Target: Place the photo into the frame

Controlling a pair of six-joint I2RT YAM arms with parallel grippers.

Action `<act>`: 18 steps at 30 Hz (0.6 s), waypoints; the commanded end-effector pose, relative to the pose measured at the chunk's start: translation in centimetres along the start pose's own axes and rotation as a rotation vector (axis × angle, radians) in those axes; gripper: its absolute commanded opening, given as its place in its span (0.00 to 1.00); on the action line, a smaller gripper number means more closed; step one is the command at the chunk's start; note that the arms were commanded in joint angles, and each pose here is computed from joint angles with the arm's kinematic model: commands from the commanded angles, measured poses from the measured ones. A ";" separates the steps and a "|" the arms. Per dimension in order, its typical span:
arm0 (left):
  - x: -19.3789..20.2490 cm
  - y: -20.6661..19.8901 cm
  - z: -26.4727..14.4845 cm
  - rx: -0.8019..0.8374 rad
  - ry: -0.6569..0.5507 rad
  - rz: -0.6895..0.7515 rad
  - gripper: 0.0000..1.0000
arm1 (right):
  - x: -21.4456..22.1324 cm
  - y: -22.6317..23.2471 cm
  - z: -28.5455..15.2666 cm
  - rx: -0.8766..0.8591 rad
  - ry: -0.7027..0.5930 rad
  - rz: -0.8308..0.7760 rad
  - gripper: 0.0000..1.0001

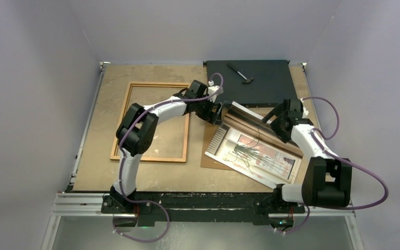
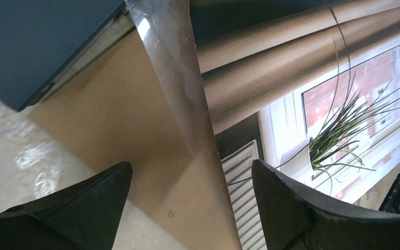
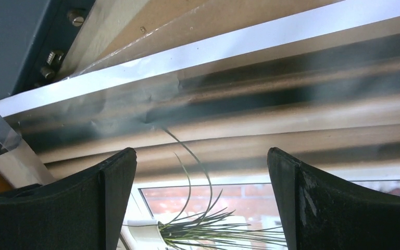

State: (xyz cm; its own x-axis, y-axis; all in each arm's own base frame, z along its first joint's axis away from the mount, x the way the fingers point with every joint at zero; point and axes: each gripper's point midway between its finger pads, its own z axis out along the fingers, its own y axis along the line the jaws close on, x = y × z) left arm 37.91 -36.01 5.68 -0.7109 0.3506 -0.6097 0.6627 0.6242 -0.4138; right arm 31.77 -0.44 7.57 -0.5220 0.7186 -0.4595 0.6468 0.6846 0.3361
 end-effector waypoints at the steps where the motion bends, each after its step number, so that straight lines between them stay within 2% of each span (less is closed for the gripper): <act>1: -3.2 -1.9 0.7 0.131 -0.099 -0.022 0.79 | -0.1 1.5 -1.1 -0.104 -0.003 -0.015 0.97; 6: -4.0 -1.1 1.0 0.212 -0.128 -0.082 0.59 | 0.5 1.9 -1.5 -0.137 0.021 -0.028 0.97; 18: -3.9 -1.7 1.8 0.332 -0.142 -0.091 0.40 | 3.0 1.7 -1.3 -0.183 0.102 -0.038 0.96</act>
State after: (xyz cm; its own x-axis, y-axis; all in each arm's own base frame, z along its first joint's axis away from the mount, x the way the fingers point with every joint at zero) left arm 39.65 -37.99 5.61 -0.7771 0.2097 -0.5935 0.6112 0.4765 -0.6319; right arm 30.81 2.03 7.45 -0.5815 0.7050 -0.4061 0.5628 0.7090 0.4249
